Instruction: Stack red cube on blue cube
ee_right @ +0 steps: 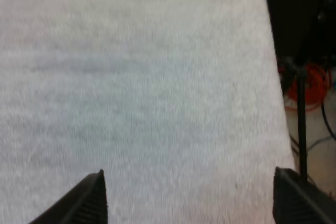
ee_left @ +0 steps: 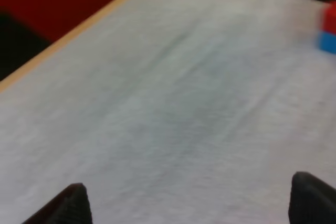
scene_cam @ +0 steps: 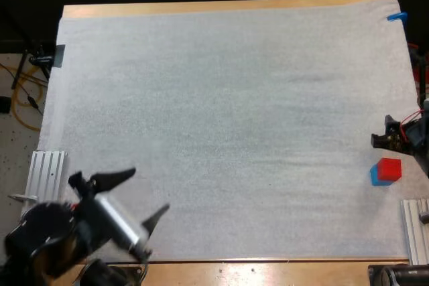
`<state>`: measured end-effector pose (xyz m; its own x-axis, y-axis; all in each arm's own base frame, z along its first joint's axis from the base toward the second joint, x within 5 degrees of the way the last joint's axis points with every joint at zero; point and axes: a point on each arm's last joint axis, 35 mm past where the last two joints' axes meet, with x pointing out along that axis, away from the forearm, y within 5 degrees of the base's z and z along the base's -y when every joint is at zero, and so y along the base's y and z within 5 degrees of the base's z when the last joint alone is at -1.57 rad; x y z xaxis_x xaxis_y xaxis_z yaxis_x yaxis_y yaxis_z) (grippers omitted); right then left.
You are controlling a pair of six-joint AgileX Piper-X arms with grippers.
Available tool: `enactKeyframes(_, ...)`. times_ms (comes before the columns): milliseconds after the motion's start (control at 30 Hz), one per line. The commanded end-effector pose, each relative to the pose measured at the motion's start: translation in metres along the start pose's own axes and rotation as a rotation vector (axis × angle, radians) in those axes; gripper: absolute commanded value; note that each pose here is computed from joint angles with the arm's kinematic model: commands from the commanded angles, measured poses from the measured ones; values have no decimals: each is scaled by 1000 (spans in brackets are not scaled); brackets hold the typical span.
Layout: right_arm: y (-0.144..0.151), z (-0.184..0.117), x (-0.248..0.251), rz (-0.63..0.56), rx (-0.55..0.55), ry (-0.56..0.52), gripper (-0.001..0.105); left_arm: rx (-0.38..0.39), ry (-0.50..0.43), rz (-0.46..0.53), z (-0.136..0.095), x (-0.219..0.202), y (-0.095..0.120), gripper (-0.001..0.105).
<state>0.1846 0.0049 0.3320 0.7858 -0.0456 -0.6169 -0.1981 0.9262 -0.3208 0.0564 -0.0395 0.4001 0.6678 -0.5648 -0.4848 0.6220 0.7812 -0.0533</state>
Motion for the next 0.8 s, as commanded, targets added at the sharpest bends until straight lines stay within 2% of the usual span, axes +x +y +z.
enactKeyframes(0,-3,7,-4,-3,-10,-35,64,-29,-37,71,9,9,5,74)
enactKeyframes(167,-9,21,-14,-27,-5,-92,64,-78,-101,196,27,28,24,74)
enactKeyframes(233,-11,26,-21,-37,-3,-118,64,-116,-138,291,33,31,39,74)
enactKeyframes(433,-16,30,-47,-106,4,-183,64,-199,-191,492,31,15,63,74)
enactKeyframes(567,-16,23,-67,-120,8,-213,64,-200,-251,465,29,0,55,74)
enactKeyframes(633,-15,18,-81,-128,19,-235,64,-175,-294,433,27,-12,43,74)
enactKeyframes(767,-11,3,-100,-138,52,-273,64,-131,-348,441,17,-35,22,74)
